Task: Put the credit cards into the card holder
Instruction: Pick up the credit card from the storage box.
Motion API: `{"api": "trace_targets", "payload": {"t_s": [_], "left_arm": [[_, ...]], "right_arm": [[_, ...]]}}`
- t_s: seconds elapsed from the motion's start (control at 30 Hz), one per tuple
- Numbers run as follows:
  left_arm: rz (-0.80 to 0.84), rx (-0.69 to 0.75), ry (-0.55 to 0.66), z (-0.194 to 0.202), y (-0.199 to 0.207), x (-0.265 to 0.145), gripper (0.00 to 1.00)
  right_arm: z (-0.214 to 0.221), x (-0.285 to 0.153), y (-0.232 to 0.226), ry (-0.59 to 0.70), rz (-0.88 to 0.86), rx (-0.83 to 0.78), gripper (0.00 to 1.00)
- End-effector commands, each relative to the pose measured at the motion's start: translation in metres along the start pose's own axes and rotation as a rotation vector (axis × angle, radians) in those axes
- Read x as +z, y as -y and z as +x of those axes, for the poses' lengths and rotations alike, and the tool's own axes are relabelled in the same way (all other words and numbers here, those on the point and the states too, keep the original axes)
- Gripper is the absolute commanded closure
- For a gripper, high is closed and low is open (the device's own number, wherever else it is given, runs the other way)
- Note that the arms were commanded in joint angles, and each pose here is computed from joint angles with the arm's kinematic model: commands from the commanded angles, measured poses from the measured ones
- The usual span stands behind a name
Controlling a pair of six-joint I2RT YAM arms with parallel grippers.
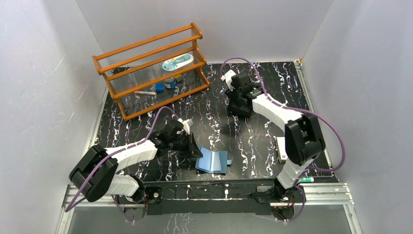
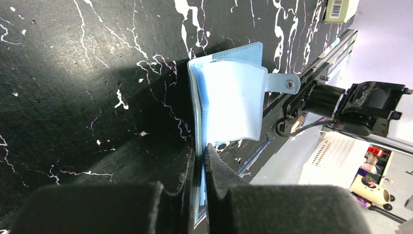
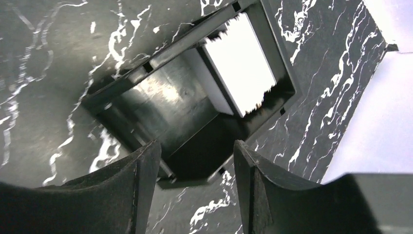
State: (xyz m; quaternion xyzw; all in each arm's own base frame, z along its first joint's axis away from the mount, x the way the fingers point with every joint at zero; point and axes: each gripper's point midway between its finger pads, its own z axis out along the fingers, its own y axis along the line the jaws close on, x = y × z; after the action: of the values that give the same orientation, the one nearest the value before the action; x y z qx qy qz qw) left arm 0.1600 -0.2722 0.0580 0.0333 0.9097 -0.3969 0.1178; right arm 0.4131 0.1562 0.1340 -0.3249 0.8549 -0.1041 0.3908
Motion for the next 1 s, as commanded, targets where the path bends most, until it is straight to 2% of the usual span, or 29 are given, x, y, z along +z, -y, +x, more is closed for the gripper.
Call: {"api": "trace_targets", "payload": {"t_s": [0.0, 0.17, 0.43, 0.7, 0.97], "left_arm": [[0.060, 0.013, 0.017, -0.002, 0.013, -0.008, 1.00], [0.051, 0.015, 0.011, 0.000, 0.010, -0.009, 1.00], [0.042, 0.018, 0.009, 0.000, 0.010, -0.009, 1.00], [0.034, 0.018, 0.002, 0.000, 0.007, -0.006, 1.00], [0.023, 0.029, -0.004, 0.001, 0.005, -0.006, 1.00]], "right_arm": [[-0.015, 0.025, 0.037, -0.014, 0.101, -0.119, 0.37], [-0.005, 0.046, 0.050, -0.062, 0.114, -0.161, 0.38], [0.002, 0.072, 0.046, -0.085, 0.093, -0.221, 0.39], [0.011, 0.091, 0.052, -0.138, 0.154, -0.269, 0.43], [0.015, 0.096, 0.060, -0.167, 0.215, -0.292, 0.56]]}}
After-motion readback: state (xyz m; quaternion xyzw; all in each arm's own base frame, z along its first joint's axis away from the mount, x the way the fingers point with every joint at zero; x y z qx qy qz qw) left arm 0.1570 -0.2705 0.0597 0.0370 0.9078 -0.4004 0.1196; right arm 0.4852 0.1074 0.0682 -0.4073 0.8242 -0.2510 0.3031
